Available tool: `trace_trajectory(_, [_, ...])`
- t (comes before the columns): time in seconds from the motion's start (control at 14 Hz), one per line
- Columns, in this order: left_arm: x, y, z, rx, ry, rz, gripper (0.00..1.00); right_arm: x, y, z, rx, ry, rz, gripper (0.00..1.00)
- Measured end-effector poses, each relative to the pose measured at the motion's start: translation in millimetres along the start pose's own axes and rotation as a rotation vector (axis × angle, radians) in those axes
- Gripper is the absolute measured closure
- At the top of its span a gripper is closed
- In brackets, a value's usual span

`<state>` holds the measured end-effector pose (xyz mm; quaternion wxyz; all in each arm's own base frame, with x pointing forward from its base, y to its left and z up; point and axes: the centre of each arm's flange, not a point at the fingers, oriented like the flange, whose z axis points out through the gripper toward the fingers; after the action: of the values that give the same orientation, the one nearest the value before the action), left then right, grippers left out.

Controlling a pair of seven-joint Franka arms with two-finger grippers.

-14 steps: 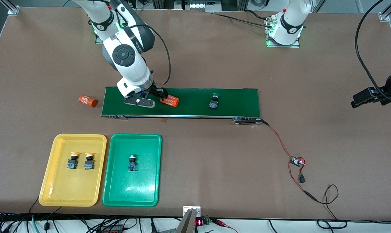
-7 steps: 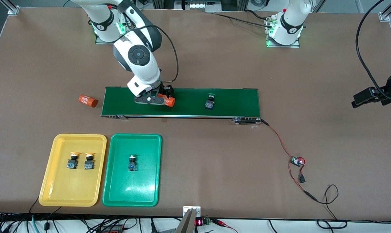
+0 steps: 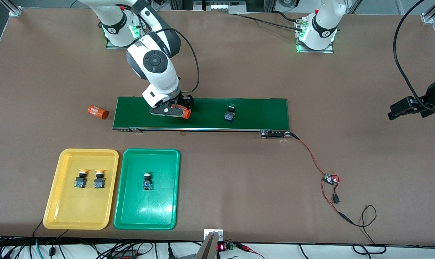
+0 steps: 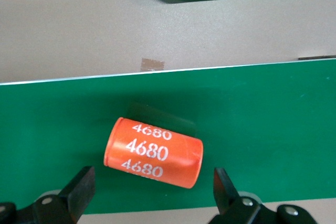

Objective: Sort buttons by color to trays

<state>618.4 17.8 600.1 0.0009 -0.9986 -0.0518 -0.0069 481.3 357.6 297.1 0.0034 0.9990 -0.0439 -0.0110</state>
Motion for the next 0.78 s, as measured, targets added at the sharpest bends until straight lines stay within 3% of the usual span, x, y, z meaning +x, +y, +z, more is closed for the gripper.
trace_trajectory(0.57, [0, -1, 5, 0.001, -0.009, -0.002, 0.00, 1, -1, 0, 0.008, 0.006, 0.021, 0.00])
trace_trajectory(0.78, [-5, 10, 14, -0.010, 0.071, 0.018, 0.00, 3, 0, -1, 0.011, 0.010, 0.025, 0.00])
